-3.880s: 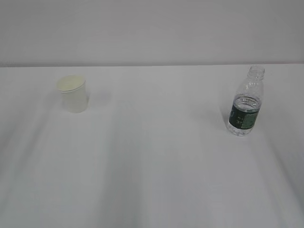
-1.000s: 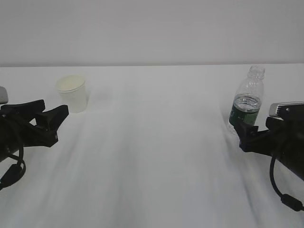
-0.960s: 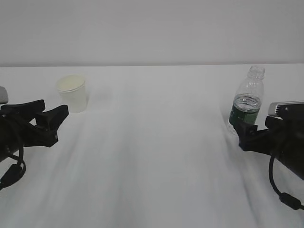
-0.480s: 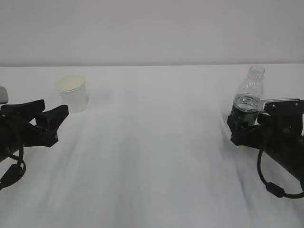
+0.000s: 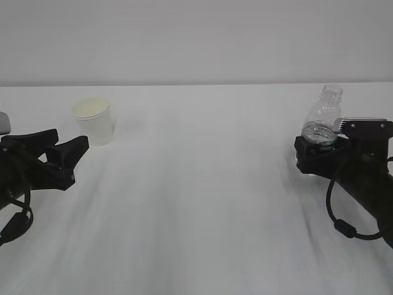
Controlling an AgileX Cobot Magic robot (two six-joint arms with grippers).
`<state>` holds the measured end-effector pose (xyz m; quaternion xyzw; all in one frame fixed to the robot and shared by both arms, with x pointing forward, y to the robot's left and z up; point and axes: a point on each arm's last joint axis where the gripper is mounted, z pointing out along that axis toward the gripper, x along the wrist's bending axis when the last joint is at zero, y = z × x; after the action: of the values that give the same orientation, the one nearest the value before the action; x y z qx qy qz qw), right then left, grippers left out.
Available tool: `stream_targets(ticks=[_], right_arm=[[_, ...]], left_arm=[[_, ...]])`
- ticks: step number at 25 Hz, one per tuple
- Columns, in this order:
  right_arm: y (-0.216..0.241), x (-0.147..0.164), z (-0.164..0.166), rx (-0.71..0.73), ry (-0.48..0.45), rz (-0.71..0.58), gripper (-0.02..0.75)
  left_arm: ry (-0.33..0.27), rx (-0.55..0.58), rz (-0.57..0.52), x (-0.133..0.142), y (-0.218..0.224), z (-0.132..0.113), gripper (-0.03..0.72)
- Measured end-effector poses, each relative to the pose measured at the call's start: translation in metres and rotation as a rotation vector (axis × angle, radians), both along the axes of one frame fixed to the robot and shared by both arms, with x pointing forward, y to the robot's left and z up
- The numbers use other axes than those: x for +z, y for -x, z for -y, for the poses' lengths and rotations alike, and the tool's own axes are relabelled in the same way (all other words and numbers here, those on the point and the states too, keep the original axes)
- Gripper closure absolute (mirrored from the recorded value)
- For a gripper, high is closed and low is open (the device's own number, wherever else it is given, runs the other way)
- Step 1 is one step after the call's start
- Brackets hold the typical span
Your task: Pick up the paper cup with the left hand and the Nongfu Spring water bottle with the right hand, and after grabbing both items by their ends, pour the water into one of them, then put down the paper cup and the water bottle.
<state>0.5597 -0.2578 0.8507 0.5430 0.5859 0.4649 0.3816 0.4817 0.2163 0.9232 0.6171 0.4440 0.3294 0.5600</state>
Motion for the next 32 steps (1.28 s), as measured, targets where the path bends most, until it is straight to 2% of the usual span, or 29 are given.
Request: stream_targets(ticks=[10, 25, 32], right_arm=[[-0.009, -0.01, 0.0, -0.018, -0.015, -0.007, 0.085], [-0.017, -0.006, 0.0, -0.025, -0.023, 0.02, 0.111], [-0.017, -0.006, 0.0, -0.025, -0.023, 0.02, 0.183]], left_arm=[[0.0, 0.0, 0.0, 0.0, 0.0, 0.0, 0.228], [0.0, -0.002, -0.002, 0.0, 0.0, 0.0, 0.228], [0.0, -0.002, -0.002, 0.0, 0.0, 0.0, 0.228]])
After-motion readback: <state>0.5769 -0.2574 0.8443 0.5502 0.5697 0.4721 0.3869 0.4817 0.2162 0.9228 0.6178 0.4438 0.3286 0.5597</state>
